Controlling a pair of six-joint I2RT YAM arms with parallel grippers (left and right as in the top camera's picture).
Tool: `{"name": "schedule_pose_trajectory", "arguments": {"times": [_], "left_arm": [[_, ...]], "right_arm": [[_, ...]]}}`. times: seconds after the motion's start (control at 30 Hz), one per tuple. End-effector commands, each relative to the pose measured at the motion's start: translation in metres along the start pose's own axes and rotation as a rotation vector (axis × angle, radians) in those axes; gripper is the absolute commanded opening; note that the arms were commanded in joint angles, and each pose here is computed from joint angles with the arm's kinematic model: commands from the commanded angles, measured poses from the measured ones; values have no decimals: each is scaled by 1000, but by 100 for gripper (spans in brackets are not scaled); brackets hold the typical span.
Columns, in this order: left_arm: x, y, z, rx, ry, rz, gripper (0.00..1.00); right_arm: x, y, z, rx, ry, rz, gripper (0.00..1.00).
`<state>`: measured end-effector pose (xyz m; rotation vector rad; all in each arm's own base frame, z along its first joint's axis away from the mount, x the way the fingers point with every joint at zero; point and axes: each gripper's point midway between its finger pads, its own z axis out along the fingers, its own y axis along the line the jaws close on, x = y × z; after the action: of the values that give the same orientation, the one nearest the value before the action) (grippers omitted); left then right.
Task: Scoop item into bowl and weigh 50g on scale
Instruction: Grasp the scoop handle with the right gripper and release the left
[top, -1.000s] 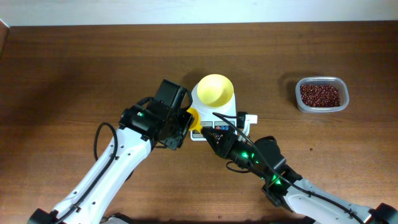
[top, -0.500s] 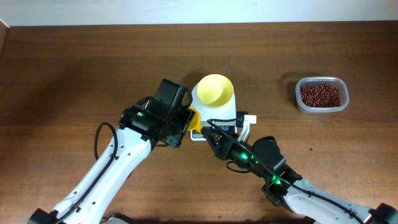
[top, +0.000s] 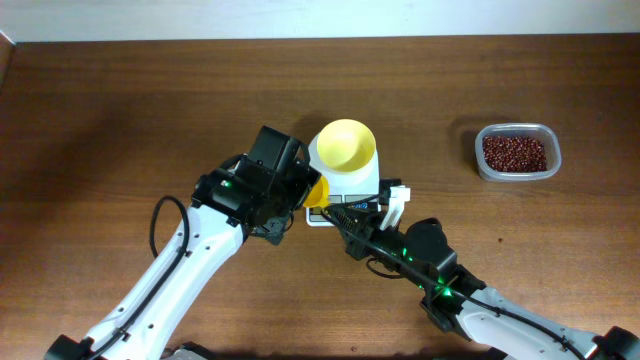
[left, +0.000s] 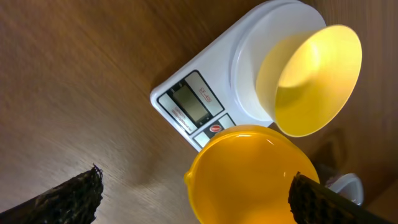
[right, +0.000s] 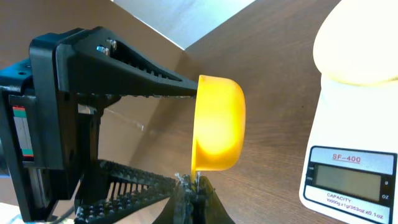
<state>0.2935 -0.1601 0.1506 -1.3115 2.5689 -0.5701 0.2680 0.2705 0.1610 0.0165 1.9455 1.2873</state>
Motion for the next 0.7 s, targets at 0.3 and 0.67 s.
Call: {"name": "schedule_pose_trajectory", "arguments": {"times": [0.3, 0.67], "left_arm": [[-44, -10, -36, 45, -246, 380, 99], [-59, 0, -76, 63, -365, 406, 99]], "right_arm": [[0, 3, 2, -7, 7, -122, 4], [-26, 14, 5, -27, -54, -234, 4]]}}
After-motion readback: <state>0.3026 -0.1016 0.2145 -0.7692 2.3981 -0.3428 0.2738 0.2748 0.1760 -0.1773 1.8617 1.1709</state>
